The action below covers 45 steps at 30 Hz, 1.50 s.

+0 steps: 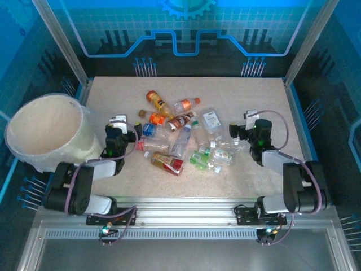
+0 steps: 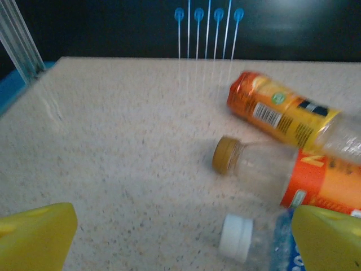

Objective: Put the plastic bottles in the bin

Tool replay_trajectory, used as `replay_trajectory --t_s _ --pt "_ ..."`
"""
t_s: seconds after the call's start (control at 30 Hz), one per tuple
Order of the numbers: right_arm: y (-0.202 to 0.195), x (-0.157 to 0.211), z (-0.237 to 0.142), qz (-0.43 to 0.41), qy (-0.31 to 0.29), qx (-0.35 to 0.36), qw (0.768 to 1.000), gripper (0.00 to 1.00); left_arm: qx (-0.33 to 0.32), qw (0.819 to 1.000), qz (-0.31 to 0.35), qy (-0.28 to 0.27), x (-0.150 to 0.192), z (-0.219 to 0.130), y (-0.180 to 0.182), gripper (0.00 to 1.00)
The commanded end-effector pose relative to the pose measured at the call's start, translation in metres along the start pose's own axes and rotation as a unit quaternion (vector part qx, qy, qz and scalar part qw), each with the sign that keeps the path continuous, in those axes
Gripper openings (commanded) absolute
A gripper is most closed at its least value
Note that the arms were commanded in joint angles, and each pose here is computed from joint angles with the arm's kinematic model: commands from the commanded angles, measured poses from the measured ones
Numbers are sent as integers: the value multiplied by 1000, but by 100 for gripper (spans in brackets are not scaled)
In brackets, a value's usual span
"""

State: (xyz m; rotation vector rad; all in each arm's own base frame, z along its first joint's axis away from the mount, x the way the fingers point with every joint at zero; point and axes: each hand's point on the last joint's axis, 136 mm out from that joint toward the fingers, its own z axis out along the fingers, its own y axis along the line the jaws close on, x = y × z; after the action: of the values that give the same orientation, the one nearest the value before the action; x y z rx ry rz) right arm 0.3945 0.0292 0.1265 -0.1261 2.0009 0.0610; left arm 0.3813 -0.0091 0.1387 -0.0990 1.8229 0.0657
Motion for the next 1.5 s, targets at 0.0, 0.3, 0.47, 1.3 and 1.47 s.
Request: replay_trajectory --t_s 0.0,0.3,0.47,1.3,1.47 --pt "-8 -20 -19 66 21 17 997 100 -25 1000 -13 -11 -30 -11 4 99" --pt "-3 4 -54 324 202 54 923 100 31 981 -173 76 -51 -40 -22 99" --pt "-1 23 -69 447 250 103 853 100 61 965 -225 120 -45 -61 -32 99" --pt "18 96 -18 684 254 210 651 97 203 901 -313 224 -19 -76 -91 99" --pt "12 108 -11 687 247 235 642 91 208 879 -349 250 -4 -73 -110 99"
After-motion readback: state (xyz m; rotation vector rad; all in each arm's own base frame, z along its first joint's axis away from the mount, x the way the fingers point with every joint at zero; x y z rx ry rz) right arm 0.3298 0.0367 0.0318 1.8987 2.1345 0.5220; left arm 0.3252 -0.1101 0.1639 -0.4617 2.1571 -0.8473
